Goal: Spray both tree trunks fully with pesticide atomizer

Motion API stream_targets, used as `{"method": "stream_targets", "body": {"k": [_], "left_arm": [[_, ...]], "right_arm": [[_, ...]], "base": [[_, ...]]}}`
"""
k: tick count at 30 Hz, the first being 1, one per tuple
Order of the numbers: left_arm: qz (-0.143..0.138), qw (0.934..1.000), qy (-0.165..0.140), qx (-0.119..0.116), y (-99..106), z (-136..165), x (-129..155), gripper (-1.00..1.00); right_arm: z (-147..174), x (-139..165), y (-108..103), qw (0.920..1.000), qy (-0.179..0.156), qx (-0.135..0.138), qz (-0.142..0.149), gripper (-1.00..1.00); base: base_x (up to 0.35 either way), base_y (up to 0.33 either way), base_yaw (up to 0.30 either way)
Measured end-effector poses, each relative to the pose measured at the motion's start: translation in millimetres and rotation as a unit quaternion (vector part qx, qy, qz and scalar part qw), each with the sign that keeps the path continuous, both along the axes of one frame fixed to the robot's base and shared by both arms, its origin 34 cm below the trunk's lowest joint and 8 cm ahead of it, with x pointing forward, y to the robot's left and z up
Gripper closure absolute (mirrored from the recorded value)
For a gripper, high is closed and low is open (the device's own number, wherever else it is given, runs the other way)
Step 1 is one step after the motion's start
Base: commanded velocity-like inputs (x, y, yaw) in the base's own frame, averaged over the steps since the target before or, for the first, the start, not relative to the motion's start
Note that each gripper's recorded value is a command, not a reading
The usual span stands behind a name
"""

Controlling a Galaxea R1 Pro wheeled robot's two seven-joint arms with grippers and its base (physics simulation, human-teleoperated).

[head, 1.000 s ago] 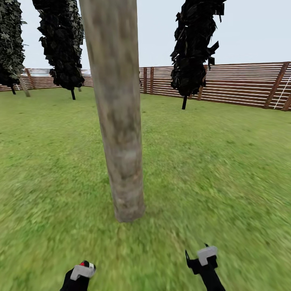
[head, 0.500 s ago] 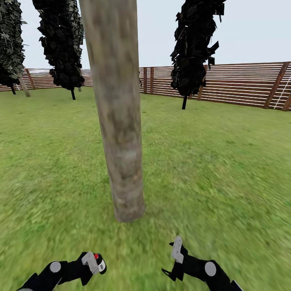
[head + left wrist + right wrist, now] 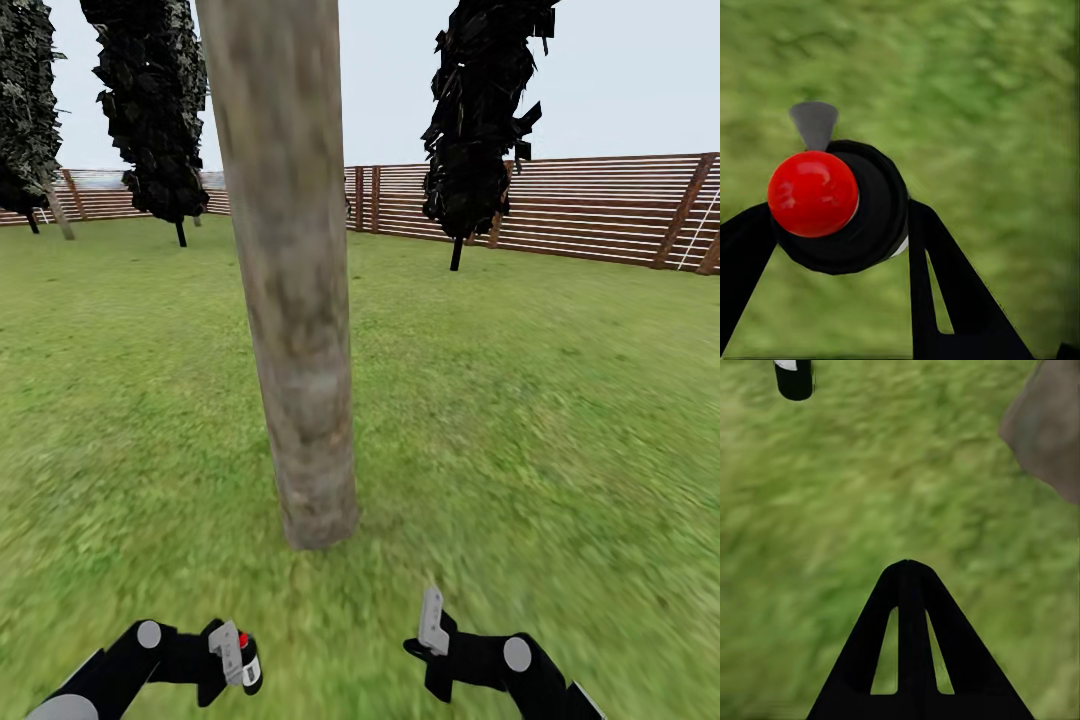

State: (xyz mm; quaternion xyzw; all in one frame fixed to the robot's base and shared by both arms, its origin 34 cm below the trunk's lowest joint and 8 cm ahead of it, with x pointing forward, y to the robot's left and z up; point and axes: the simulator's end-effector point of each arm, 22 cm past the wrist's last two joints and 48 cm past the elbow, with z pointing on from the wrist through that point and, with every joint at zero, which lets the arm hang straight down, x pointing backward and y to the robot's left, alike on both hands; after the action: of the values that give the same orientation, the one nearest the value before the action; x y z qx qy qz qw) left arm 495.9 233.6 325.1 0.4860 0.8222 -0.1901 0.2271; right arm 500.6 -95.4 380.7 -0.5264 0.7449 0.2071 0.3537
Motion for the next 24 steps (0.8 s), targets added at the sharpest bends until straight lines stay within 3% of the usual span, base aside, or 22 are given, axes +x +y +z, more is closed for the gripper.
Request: {"method": "stream_targets", "body": {"k": [3, 10, 18, 21, 24], "left_arm": [[-0.018, 0.9998, 0.005, 0.004, -12, -3, -4, 1.0], [-0.054, 0.9983, 0.015, 0.02, -33, 0, -2, 1.0], [-0.09, 0.9954, 0.02, 0.023, -65, 0, -8, 1.0], [-0.102, 0.9944, 0.014, 0.025, -74, 2, -6, 1.0], [-0.109, 0.9937, 0.017, 0.023, -78, 3, -8, 1.0]], "right_arm": [[7, 5, 6, 0.9999, -0.007, 0.006, 0.005, 1.0], [21, -2, 46, 0.9987, 0.002, 0.038, 0.033, 1.0], [29, -2, 59, 0.9977, 0.004, 0.048, 0.048, 1.0], [31, -13, 78, 0.9959, 0.003, 0.048, 0.077, 1.0], [32, -14, 83, 0.9952, 0.001, 0.048, 0.086, 1.0]], "base": [[0.0, 0.0, 0.0], [0.0, 0.0, 0.0], [0.0, 0.0, 0.0], [0.0, 0.0, 0.0], [0.0, 0.0, 0.0]]}}
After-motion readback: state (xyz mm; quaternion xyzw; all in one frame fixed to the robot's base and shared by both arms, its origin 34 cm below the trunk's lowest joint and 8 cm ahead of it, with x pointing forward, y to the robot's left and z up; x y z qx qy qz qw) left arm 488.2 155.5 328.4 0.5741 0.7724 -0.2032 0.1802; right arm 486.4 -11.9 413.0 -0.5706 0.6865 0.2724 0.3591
